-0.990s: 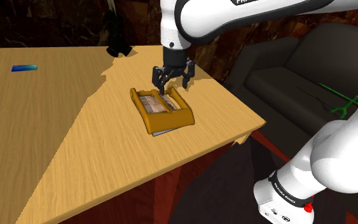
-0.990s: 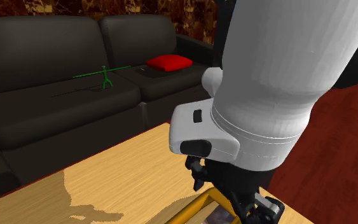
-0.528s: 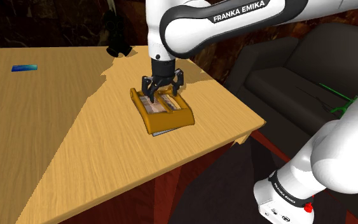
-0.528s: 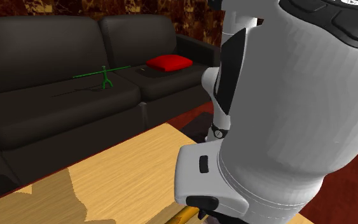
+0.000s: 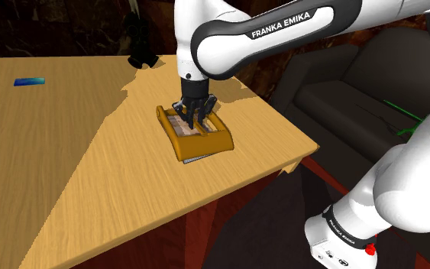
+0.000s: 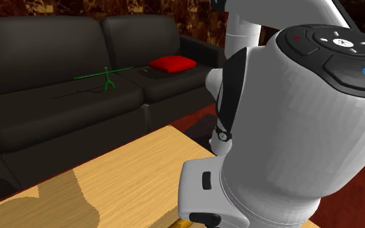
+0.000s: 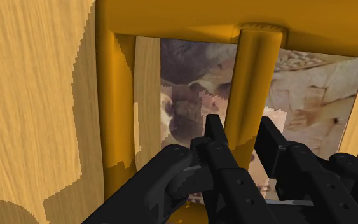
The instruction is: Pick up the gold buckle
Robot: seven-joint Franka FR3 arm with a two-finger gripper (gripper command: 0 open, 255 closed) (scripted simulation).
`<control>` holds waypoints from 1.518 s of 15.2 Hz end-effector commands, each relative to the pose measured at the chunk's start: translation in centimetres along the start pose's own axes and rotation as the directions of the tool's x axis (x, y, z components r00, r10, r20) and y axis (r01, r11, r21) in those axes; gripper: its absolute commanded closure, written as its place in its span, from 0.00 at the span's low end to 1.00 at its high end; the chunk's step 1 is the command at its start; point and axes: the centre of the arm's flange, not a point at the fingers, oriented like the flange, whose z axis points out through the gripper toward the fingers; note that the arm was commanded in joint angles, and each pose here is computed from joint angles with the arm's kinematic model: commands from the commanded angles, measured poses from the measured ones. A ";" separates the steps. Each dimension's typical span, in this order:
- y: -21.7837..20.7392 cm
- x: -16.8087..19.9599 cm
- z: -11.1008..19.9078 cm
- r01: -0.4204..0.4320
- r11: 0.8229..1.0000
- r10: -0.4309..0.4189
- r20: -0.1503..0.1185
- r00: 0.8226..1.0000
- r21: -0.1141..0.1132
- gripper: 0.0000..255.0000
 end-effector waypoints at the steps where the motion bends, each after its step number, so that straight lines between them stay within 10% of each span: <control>1: 0.0 0.0 0.0 0.000 1.000 0.000 0.000 1.000 0.000 1.00; 23: 0.9 -0.3 -7.9 0.000 1.000 0.000 0.000 1.000 0.000 1.00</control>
